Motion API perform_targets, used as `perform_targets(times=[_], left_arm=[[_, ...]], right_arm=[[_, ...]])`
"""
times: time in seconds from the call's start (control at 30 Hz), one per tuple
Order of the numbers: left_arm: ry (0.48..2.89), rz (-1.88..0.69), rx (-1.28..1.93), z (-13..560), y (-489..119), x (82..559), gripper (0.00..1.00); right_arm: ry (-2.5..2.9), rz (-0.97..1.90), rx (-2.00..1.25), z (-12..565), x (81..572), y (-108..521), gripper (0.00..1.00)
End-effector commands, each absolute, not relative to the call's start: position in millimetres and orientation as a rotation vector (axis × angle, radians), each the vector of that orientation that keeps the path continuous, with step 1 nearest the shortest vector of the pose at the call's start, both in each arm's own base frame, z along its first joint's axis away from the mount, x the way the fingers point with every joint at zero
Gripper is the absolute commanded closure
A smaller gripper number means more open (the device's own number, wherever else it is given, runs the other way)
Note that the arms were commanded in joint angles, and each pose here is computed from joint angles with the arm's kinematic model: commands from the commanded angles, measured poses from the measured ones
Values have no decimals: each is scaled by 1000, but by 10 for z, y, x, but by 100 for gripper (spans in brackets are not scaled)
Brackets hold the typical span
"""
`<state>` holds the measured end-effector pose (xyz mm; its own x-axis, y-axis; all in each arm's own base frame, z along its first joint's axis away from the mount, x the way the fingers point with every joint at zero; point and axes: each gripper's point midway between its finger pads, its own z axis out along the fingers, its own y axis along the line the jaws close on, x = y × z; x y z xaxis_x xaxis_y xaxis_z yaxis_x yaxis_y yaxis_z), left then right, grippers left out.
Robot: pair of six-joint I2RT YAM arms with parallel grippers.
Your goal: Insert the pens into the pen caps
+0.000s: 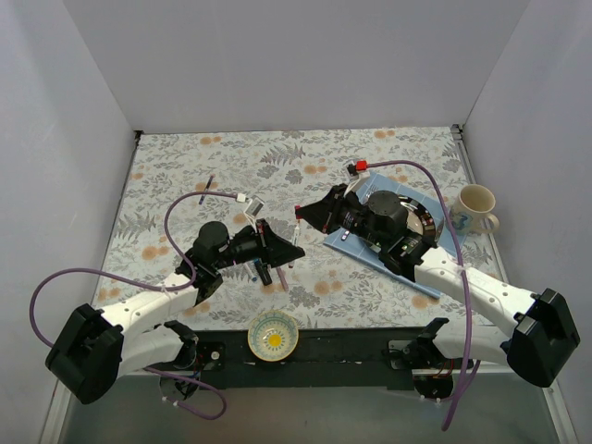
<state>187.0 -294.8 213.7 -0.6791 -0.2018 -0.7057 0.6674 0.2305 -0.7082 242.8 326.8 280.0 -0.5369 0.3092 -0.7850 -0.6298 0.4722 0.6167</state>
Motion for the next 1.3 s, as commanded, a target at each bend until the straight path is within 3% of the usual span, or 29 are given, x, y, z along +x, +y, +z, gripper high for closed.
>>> perform_targets(times=[0.0,0.5,0.87,0.93,0.97,1.27], left_arm=[[1697,-1506,461,2393,-2992,1969,100],[1670,-1465,422,2508,-2989,2088,100],[1512,-1407,489,2856,-2967,2123,100],[1506,-1395,519,2915,-2972,2111,100],[1501,-1389,534,2951,-2968,2093,100],[1437,-1254,692,3168,-2830,1944,100]], right_arm=[[1646,1285,-278,3154,2372,3269,99],[1624,1298,-239,3131,2277,3198,99],[1601,1359,-300,3048,2041,3305,99],[1566,1368,-315,3116,1992,3266,93],[1546,1359,-331,3156,1975,3248,82],[1374,1299,-448,3983,1882,3144,18]])
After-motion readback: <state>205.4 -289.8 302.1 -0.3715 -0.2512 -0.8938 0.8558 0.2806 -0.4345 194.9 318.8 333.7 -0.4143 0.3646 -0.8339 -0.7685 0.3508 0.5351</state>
